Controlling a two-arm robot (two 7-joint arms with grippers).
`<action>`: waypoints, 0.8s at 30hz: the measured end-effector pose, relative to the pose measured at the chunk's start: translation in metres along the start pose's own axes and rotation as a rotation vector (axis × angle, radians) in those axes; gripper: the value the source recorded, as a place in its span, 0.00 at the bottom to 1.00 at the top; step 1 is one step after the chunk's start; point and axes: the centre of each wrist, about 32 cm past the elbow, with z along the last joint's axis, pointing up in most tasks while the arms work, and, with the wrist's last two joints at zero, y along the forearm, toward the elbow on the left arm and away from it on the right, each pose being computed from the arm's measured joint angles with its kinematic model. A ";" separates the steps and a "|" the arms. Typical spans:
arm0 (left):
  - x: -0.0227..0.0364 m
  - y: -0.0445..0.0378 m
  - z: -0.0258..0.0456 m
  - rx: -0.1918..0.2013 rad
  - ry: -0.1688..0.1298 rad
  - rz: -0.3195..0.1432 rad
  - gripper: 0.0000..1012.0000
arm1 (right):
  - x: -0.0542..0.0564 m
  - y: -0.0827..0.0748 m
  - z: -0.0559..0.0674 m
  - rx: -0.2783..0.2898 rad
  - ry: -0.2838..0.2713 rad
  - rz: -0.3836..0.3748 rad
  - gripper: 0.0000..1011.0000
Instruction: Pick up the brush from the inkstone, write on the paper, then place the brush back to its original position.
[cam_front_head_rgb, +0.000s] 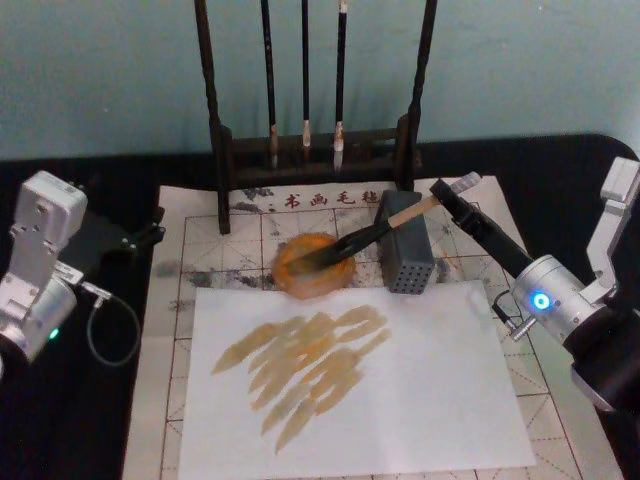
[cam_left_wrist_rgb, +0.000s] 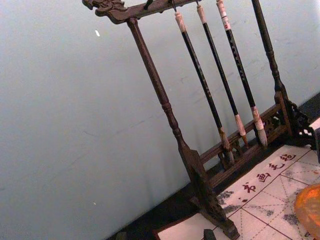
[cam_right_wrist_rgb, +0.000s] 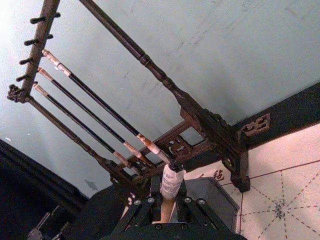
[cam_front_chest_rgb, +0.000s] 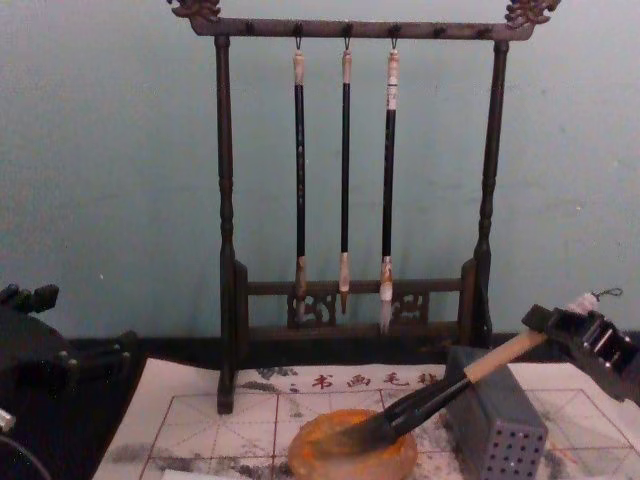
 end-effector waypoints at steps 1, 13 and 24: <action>0.0000 0.0000 0.0000 0.000 0.000 0.000 0.99 | 0.000 0.000 0.000 0.000 0.000 0.000 0.18; 0.0000 0.0000 0.0000 0.000 0.000 0.000 0.99 | 0.000 0.000 0.000 -0.001 -0.002 0.001 0.18; 0.0000 0.0000 0.0000 0.000 0.000 0.000 0.99 | 0.000 0.000 0.000 -0.001 -0.004 0.001 0.18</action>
